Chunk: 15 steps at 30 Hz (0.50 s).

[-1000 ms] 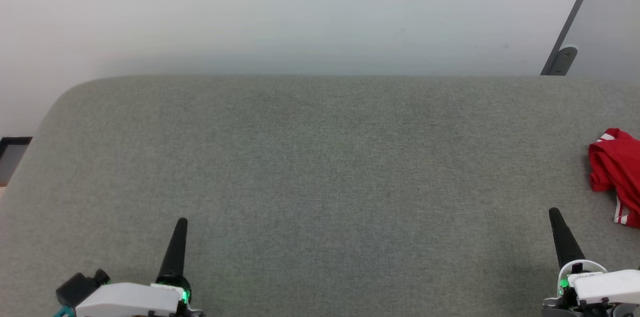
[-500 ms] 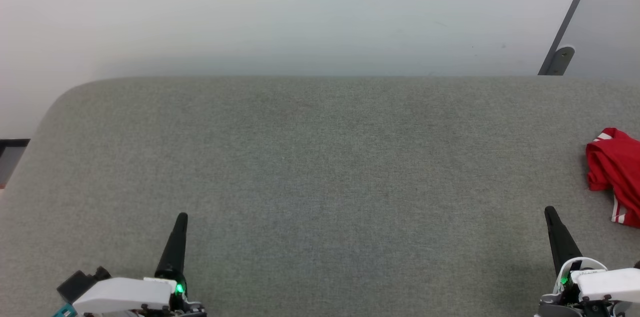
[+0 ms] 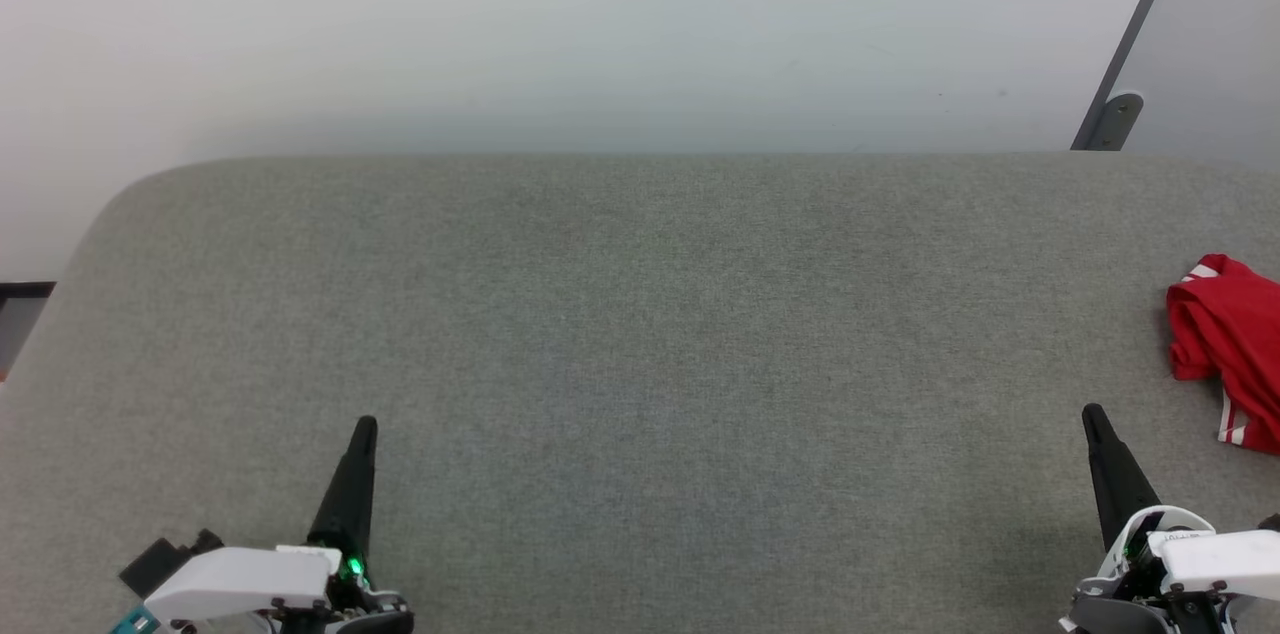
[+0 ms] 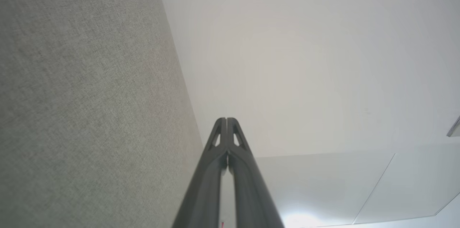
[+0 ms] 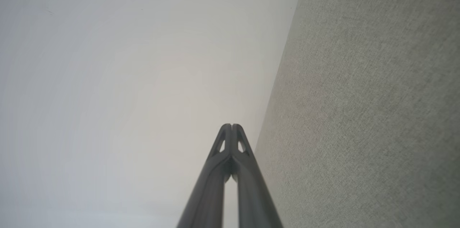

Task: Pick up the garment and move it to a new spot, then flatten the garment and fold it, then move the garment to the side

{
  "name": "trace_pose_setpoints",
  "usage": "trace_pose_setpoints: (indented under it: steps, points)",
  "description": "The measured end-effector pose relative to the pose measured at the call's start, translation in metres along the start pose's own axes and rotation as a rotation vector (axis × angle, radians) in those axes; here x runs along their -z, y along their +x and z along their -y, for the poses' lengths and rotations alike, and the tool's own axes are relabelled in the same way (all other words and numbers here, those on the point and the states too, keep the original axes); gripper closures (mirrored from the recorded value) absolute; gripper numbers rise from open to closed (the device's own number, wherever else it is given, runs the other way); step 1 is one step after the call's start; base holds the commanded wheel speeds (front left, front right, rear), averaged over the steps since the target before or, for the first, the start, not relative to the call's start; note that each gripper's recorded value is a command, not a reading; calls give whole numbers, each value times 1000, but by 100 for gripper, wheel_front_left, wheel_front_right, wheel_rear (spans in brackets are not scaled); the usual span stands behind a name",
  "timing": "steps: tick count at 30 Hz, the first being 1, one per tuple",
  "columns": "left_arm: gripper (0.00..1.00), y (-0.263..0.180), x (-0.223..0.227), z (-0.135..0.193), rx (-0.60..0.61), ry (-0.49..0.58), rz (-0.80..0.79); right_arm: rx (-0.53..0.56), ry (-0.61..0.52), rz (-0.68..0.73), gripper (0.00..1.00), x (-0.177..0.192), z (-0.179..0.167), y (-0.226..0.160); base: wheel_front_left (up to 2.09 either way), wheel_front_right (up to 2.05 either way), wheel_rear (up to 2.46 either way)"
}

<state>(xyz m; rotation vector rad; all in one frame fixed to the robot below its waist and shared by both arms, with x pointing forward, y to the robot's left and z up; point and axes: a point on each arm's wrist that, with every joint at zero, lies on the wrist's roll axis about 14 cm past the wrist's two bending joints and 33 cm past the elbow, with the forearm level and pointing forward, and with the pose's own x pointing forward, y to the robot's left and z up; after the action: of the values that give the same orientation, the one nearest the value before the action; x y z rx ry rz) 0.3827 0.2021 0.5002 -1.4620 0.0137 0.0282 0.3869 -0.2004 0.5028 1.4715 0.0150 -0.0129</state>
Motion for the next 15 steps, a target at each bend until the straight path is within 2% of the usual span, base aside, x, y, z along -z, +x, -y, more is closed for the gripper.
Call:
trace_pose_setpoints:
  steps: [15]
  points:
    - [100,5,2,4,14,-103,-11,-5,92,1,100,0,0,0,0,0,0]
